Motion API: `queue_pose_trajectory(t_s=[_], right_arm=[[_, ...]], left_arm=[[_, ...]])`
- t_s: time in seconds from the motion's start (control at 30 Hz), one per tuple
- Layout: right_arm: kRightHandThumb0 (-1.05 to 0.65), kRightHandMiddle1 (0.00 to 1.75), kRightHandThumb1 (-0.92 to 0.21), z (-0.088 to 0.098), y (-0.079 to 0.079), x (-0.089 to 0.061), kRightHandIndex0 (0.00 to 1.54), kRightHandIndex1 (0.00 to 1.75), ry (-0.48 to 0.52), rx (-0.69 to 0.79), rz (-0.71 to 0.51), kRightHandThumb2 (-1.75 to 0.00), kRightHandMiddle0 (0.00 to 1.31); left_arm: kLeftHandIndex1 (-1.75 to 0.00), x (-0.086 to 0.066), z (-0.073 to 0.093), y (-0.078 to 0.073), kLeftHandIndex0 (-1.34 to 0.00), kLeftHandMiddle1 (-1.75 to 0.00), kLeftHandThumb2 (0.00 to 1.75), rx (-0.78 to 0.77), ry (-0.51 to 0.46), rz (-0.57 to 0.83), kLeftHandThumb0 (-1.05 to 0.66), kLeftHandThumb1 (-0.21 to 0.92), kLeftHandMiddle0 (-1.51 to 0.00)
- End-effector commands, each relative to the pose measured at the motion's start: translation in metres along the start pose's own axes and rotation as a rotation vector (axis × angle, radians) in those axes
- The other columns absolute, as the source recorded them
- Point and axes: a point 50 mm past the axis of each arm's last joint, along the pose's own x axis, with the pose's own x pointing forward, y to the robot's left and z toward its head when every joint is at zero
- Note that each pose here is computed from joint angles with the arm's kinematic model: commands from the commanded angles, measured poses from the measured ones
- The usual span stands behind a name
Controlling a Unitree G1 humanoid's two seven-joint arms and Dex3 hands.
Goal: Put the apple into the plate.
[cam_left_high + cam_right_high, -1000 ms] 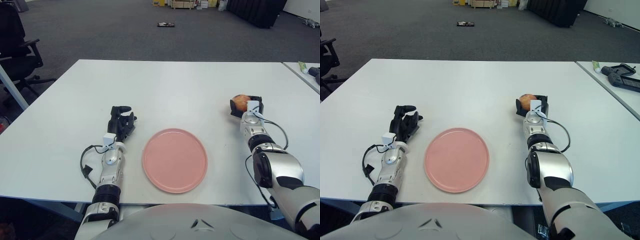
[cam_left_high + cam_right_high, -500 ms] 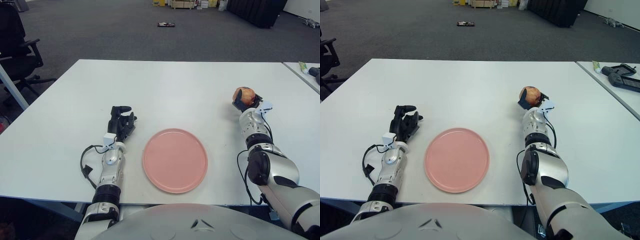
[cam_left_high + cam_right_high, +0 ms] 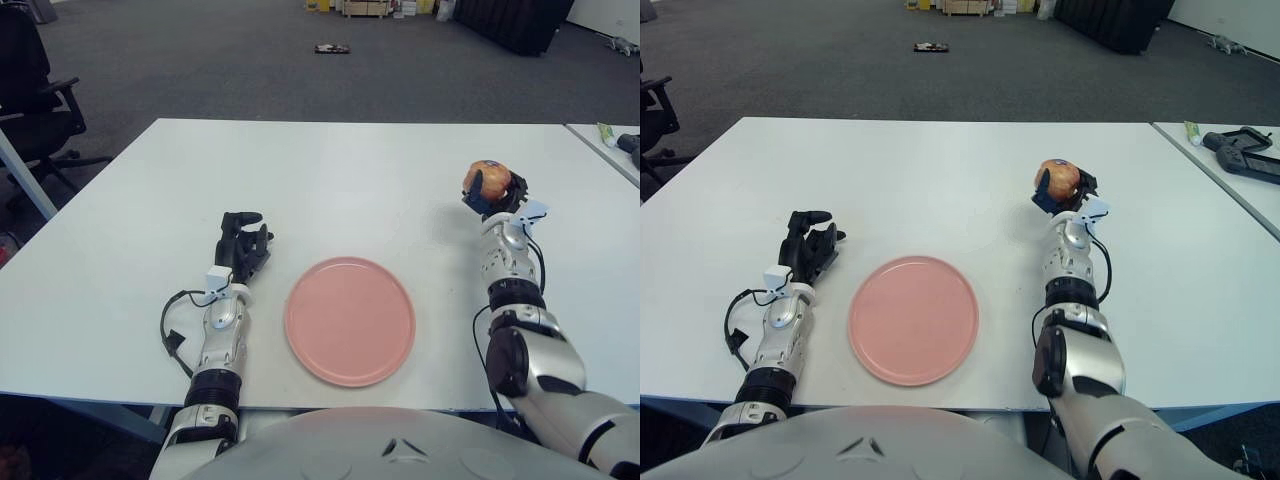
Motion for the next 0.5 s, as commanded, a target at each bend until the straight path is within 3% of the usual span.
queue_pose_trajectory(t_s=[0.0,0.3,0.47], right_arm=[[-0.5,1.75,-0.22,0.013,0.014,-0.008,1.25,1.75,-0.127,-0.032,0.159,-1.43,0.68],[-0.52,1.75,-0.2,0.017,0.037,-0.039,1.28,1.75,-0.303,-0.219,0.423,-1.46,0.71],[-0.53,1.75,-0.17,0.022,0.056,-0.066,1.29,1.75,-0.352,-0.294,0.595,-1.5,0.73]], left_arm=[[-1.75,0.0,-0.002,0.0,-0.2,-1.49,0.52,0.0,0.017,0.001,-0.35,0.92,-0.43],[-1.75,0.0,-0.002,-0.001,-0.2,-1.5,0.52,-0.001,0.014,-0.01,-0.35,0.92,-0.42],[-1.75,0.0,-0.003,-0.002,-0.2,-1.5,0.52,-0.003,0.012,-0.015,-0.35,0.92,-0.43]])
